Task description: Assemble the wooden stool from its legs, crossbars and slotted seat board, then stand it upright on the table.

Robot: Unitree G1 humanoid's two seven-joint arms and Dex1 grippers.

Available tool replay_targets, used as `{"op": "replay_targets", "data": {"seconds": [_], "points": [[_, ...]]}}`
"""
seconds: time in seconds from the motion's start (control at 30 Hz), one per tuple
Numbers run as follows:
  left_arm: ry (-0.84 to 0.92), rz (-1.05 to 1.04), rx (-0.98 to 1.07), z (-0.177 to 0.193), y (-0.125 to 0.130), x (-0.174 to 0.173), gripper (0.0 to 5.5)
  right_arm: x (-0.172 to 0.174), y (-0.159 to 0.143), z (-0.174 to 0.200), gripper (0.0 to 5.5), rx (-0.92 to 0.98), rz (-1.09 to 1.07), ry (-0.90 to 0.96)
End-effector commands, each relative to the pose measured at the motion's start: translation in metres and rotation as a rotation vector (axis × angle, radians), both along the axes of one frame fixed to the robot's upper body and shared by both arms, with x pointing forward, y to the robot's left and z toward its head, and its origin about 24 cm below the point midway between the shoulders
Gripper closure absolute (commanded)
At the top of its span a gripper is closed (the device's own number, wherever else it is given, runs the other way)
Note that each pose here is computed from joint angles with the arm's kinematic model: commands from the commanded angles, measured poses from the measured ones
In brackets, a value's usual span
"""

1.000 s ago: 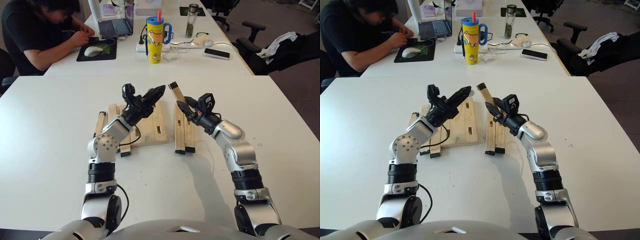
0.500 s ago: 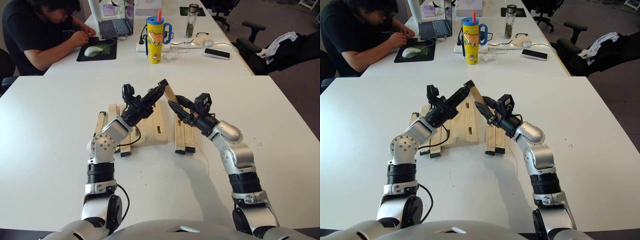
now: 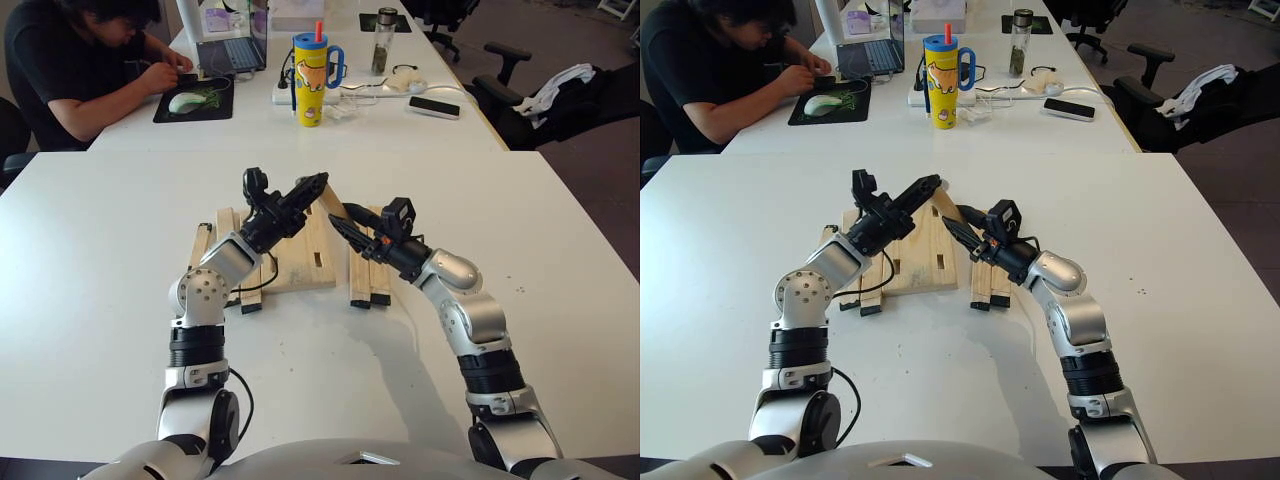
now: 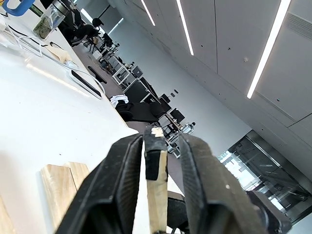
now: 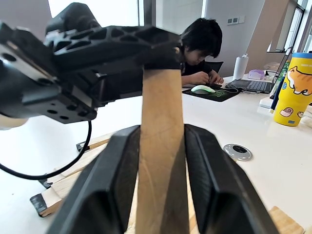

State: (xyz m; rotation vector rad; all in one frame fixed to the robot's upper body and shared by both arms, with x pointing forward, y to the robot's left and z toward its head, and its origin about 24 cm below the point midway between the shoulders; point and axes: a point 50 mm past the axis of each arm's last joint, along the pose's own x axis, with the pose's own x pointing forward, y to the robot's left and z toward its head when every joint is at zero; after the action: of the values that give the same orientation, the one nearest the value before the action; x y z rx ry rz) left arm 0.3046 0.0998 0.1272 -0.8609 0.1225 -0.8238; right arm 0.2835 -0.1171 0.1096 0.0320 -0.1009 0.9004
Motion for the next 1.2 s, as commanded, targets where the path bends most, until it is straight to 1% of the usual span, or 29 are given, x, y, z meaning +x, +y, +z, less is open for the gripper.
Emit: {"op": "replay_targets", "data": {"seconds": [0.03, 0.2, 0.27, 0.3, 0.37, 0.4, 0.53, 0.63, 0.73, 0.83, 1.2], "points": [[-0.002, -0.015, 0.026, -0.002, 0.0, -0.001, 4.98, 0.001, 0.001, 0.006, 4.18, 0.008, 0.009, -0.013], [-0.009, 0.002, 0.034, -0.003, 0.002, 0.001, 5.01, -0.001, 0.002, 0.003, 4.18, 0.007, 0.039, 0.007], [-0.015, 0.048, 0.045, -0.003, 0.007, 0.003, 5.01, -0.001, 0.001, 0.0, 4.18, -0.014, 0.03, 0.016], [-0.021, 0.082, 0.048, -0.003, 0.011, 0.005, 5.01, -0.001, 0.0, -0.004, 3.82, -0.047, 0.019, 0.015], [-0.038, 0.173, 0.062, -0.002, 0.021, 0.007, 5.06, 0.002, -0.006, -0.011, 3.55, -0.099, -0.023, 0.026], [-0.045, 0.234, 0.068, -0.001, 0.028, 0.007, 5.06, 0.004, -0.01, -0.014, 3.51, -0.107, -0.055, 0.043], [-0.072, 0.489, 0.129, 0.001, 0.056, -0.006, 5.06, 0.01, -0.03, -0.024, 3.51, -0.119, -0.174, 0.099], [-0.036, 0.674, 0.182, -0.005, 0.071, -0.024, 5.06, 0.015, -0.043, -0.026, 3.51, -0.088, -0.271, 0.137], [0.014, 0.799, 0.21, -0.015, 0.079, -0.033, 5.06, 0.016, -0.046, -0.026, 3.51, -0.087, -0.306, 0.129], [0.048, 0.87, 0.222, -0.025, 0.084, -0.033, 5.06, 0.016, -0.041, -0.027, 3.51, -0.089, -0.303, 0.131], [0.135, 0.954, 0.248, -0.047, 0.095, -0.031, 5.06, 0.018, -0.038, -0.025, 3.51, -0.087, -0.293, 0.13]]}}
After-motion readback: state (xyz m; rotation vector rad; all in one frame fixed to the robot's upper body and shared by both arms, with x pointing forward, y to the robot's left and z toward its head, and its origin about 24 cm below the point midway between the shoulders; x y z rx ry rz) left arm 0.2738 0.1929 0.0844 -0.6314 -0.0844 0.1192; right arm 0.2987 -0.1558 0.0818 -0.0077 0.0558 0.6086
